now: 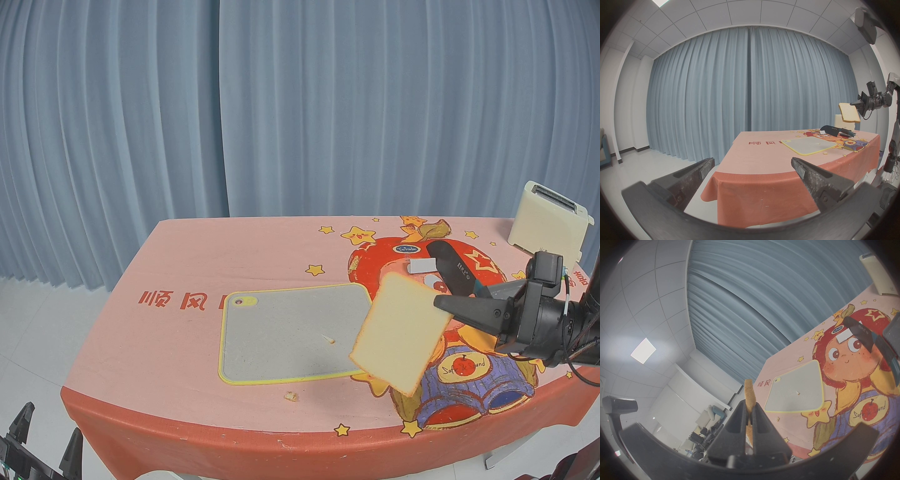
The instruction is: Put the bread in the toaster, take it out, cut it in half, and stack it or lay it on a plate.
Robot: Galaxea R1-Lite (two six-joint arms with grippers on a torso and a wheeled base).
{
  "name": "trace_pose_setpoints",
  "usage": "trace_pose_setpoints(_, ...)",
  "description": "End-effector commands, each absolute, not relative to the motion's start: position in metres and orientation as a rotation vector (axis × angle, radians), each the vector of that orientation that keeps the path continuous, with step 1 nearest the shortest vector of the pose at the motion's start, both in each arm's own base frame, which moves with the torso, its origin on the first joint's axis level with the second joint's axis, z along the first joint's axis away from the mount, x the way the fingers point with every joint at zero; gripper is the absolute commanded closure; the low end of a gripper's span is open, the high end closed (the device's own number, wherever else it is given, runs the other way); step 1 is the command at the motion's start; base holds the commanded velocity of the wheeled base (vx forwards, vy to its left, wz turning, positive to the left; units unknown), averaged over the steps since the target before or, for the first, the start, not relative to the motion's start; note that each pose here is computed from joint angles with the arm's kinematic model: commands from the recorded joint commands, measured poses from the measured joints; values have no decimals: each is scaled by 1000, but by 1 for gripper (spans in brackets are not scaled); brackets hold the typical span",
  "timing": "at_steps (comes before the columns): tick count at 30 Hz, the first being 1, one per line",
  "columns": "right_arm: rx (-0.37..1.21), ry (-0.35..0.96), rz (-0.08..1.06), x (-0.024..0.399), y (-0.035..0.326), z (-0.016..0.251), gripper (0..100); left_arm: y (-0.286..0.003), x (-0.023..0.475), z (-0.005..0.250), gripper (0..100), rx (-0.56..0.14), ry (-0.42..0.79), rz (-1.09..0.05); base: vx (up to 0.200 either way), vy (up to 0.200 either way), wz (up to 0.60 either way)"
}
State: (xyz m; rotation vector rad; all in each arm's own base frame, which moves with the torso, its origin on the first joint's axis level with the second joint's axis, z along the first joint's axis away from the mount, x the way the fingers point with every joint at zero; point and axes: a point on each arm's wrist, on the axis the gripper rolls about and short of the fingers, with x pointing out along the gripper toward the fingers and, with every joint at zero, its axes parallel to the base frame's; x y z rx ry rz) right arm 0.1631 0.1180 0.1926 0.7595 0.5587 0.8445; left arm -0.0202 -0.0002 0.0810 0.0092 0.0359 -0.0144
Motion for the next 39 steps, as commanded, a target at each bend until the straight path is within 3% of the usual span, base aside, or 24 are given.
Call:
trace_pose_setpoints(1, 759, 577, 848, 172, 127, 192, 100, 0, -19, 76, 0, 9, 54, -14, 0, 0, 0)
trace_pose_setpoints(12, 777, 446, 854, 218, 154, 206, 100, 0, -19, 76, 0, 9, 54, -14, 0, 0, 0)
trace_pose_setpoints(25, 752, 556, 806, 279, 199, 162, 100, 0, -19, 76, 0, 10, 54, -14, 0, 0, 0)
trace_pose_setpoints(34, 734, 694, 756, 291, 214, 114, 100, 0, -19, 76, 0, 12, 54, -16, 0, 0, 0)
trace_pose_setpoints(39, 729, 716, 745, 293, 216, 104, 100, 0, -19, 76, 0, 12, 54, -14, 0, 0, 0)
